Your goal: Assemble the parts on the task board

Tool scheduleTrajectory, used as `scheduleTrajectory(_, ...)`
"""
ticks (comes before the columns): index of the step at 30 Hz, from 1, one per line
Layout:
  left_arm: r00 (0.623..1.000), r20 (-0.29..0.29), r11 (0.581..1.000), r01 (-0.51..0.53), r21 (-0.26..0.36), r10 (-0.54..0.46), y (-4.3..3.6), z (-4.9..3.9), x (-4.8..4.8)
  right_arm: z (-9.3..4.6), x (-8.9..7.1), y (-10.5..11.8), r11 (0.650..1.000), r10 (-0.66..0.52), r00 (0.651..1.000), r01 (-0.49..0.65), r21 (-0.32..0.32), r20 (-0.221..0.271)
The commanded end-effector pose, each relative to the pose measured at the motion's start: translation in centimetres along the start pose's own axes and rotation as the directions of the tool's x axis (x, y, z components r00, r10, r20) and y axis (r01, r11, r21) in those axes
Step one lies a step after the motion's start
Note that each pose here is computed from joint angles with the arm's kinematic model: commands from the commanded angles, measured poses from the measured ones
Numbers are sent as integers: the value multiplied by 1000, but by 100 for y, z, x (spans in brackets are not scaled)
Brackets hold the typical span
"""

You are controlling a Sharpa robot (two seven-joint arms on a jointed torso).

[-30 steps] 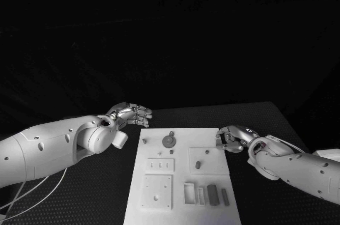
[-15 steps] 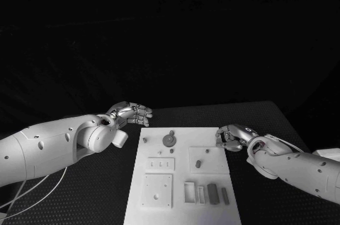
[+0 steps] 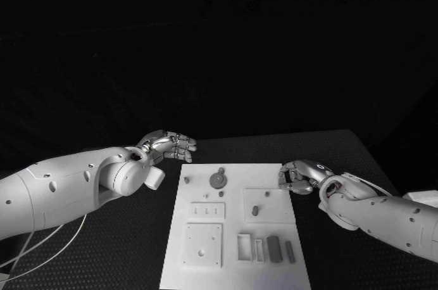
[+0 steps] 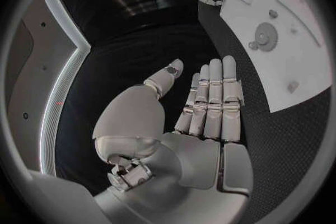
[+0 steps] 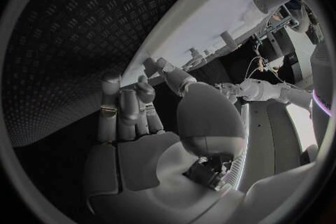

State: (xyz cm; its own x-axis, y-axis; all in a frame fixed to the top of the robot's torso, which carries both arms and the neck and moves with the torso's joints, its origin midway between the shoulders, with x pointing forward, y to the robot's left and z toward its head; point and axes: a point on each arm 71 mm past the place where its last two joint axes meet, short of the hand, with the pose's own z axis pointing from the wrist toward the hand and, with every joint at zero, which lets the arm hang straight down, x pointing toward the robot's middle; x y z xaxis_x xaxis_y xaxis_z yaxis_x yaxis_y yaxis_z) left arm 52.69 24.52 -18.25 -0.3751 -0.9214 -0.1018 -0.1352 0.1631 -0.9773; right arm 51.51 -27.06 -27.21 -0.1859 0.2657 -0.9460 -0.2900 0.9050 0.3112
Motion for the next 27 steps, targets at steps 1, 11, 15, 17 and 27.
scheduleTrajectory(1, 1000, -17, 1000, 2, 9, -2, -12, 2, 23, 0, 14, 11, 1000, -9, 1000, 9, -11, -11)
scheduleTrajectory(11, 1000, -16, 1000, 2, 8, -2, -11, -1, 21, 7, 22, 27, 1000, -8, 1000, 8, -17, -14)
scheduleTrajectory(15, 1000, -16, 1000, 2, 8, -1, -10, -3, 18, 8, 24, 23, 1000, -8, 1000, 8, -16, -17)
scheduleTrajectory(17, 1000, -14, 1000, 1, 7, -1, -10, -4, 14, 8, 26, 24, 1000, -8, 1000, 8, -16, -19)
scheduleTrajectory(27, 1000, -15, 1000, 2, 6, -1, -8, -8, 10, 10, 30, 23, 1000, -10, 1000, 9, -17, -23)
